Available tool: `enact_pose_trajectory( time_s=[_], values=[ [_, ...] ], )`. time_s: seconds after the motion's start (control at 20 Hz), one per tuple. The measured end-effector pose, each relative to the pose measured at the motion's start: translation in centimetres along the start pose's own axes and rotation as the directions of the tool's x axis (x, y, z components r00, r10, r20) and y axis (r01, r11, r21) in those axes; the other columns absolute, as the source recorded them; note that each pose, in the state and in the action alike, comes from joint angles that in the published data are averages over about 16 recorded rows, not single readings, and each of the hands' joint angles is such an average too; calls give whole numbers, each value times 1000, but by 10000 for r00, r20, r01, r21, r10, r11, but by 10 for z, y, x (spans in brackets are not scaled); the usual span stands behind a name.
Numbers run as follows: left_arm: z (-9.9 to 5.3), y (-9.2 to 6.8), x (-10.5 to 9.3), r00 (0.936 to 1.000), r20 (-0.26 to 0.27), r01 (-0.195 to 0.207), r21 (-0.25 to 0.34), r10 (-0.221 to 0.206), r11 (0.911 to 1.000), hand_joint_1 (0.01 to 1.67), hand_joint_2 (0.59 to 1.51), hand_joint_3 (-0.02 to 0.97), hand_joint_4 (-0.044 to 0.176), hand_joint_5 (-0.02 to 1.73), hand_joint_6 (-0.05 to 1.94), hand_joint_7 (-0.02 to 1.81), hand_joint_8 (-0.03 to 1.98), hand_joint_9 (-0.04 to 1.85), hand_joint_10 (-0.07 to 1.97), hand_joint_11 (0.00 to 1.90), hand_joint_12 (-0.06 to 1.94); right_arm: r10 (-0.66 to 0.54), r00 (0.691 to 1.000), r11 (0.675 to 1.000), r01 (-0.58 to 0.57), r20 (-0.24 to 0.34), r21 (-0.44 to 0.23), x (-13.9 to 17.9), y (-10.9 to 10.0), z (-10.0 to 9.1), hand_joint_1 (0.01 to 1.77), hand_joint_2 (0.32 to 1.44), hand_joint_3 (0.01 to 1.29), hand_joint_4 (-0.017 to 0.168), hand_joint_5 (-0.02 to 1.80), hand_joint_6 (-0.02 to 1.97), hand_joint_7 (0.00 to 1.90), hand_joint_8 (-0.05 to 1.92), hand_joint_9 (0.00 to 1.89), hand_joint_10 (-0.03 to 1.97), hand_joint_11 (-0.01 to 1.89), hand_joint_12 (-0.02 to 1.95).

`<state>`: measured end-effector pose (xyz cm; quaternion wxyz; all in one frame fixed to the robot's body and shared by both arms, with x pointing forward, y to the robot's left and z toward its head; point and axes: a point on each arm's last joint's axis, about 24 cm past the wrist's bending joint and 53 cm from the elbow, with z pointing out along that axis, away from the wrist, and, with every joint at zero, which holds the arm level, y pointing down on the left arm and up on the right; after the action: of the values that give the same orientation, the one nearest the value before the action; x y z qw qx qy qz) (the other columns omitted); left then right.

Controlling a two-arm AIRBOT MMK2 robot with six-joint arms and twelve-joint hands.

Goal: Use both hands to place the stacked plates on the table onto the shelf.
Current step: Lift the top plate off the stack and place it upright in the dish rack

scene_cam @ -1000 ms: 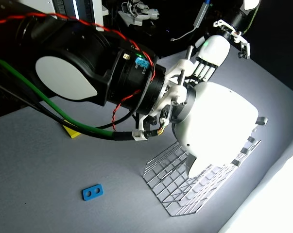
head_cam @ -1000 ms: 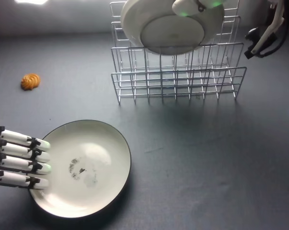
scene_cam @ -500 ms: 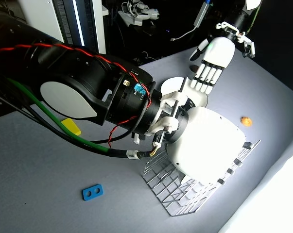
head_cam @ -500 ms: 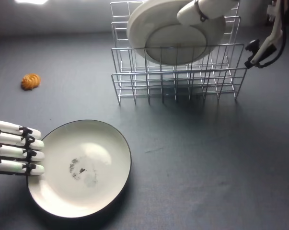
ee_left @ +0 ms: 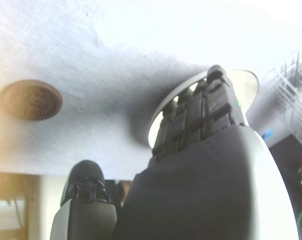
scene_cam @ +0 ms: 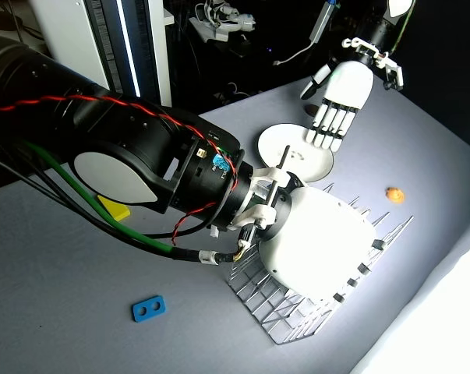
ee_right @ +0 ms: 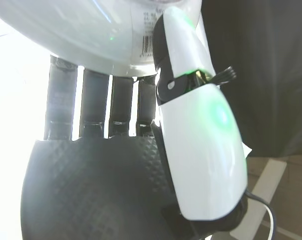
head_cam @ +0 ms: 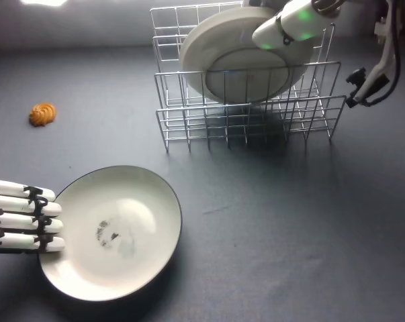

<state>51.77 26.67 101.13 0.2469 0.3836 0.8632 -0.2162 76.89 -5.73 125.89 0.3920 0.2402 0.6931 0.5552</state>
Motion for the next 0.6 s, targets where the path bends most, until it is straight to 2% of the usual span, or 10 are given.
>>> enact_pose_trajectory(
  time_s=[0.2, 0.4, 0.6],
  values=[
    [0, 0, 7, 9978, -163, 643, -156, -646, 9978, 14, 1121, 16, -4, 10, -4, 4, 0, -21, -25, 17, -12, -7, 10000, 10000, 7, 39, 4, -2, -2, 0, 1144, 1185, 12, -9, 741, 1096, 918, 718, 942, 549, 704, 1299],
    [1, 0, 11, 9924, -246, 1195, -300, -1202, 9924, 14, 1123, 16, -6, 7, -8, 1, -2, -20, -26, 19, -10, 1, 10000, 10000, 0, 73, -42, -3, -2, 0, 1049, 1209, 12, -7, 717, 858, 896, 443, 878, 413, 582, 1297],
    [1, 0, 13, 9885, -290, 1472, -400, -1484, 9883, 14, 1122, 16, -7, 1, -15, -3, -1, -19, -26, 21, -7, -46, 9999, 9999, 47, 94, -165, -3, 3, 0, 968, 1205, 12, -6, 722, 579, 874, 152, 829, 252, 476, 1269]
  ],
)
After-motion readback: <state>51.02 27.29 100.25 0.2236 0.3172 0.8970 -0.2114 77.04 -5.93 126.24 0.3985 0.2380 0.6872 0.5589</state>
